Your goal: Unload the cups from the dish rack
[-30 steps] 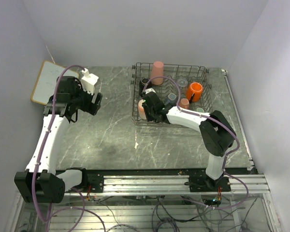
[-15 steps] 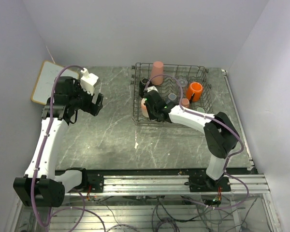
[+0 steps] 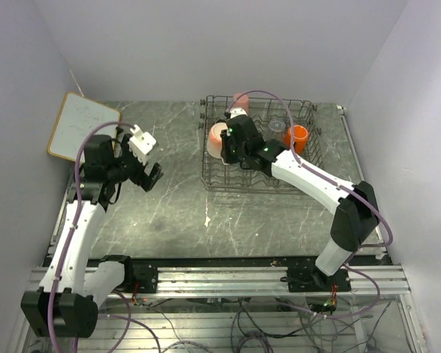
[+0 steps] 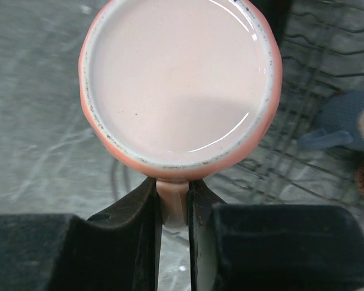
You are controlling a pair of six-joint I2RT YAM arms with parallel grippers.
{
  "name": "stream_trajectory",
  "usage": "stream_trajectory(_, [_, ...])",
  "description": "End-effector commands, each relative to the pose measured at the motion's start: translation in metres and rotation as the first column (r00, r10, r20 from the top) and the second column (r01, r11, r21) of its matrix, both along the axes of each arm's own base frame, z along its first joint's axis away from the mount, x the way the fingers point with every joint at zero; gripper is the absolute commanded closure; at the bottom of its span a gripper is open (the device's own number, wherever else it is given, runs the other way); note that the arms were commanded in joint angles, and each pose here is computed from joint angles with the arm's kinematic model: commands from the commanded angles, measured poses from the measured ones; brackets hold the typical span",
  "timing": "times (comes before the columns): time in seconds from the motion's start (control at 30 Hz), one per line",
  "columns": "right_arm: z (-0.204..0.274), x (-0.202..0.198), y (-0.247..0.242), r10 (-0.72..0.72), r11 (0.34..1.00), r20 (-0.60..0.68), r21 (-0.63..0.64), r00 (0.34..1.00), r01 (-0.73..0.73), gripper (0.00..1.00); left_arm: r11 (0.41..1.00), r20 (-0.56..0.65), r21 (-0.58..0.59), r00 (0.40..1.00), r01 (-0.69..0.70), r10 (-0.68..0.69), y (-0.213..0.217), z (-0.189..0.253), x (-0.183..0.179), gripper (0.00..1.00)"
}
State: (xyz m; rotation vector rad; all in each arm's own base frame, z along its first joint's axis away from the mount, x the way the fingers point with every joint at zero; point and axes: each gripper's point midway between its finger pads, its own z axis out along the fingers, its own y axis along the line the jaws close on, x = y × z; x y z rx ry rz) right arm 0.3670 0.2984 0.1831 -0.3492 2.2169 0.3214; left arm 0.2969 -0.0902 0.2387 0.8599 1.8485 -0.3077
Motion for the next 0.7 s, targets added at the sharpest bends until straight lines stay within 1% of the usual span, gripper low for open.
stream_trajectory(0.0, [0.082, -0.015, 0.038, 0.083, 0.948, 0.03, 0.305, 0.996, -0.089, 1.0, 0.986, 0.261, 0.101, 0.952, 0.136, -0.158, -0.008, 0.013, -0.004, 0.01])
stream_trajectory(0.1, [0.098, -0.028, 0.055, 0.142, 0.902, -0.003, 0.412, 0.99, -0.128, 1.0, 0.971, 0.426, 0.163, 0.875, 0.177, -0.231, -0.014, 0.03, -0.012, 0.01])
stream_trajectory(0.17, [0.104, -0.037, 0.063, 0.185, 0.875, -0.024, 0.459, 0.983, -0.153, 1.0, 0.965, 0.488, 0.176, 0.834, 0.195, -0.258, -0.019, 0.038, -0.013, 0.01])
stream_trajectory(0.27, [0.108, -0.053, 0.076, 0.262, 0.827, -0.062, 0.53, 0.963, -0.19, 1.0, 0.937, 0.524, 0.256, 0.781, 0.237, -0.34, -0.024, 0.035, -0.013, 0.01])
stream_trajectory(0.37, [0.114, -0.075, 0.09, 0.375, 0.754, -0.101, 0.612, 0.921, -0.24, 1.0, 0.901, 0.548, 0.341, 0.722, 0.267, -0.422, -0.029, 0.03, -0.015, 0.01])
stream_trajectory(0.43, [0.116, -0.089, 0.096, 0.441, 0.693, -0.108, 0.672, 0.891, -0.262, 1.0, 0.893, 0.577, 0.365, 0.688, 0.265, -0.44, -0.032, 0.03, -0.017, 0.01])
stream_trajectory(0.57, [0.129, -0.111, 0.104, 0.537, 0.56, -0.097, 0.784, 0.838, -0.268, 1.0, 0.842, 0.618, 0.465, 0.581, 0.273, -0.529, -0.041, 0.028, -0.029, 0.01])
stream_trajectory(0.67, [0.128, -0.121, 0.109, 0.594, 0.502, -0.115, 0.826, 0.796, -0.255, 1.0, 0.855, 0.692, 0.471, 0.51, 0.216, -0.51, -0.043, 0.04, -0.032, 0.0])
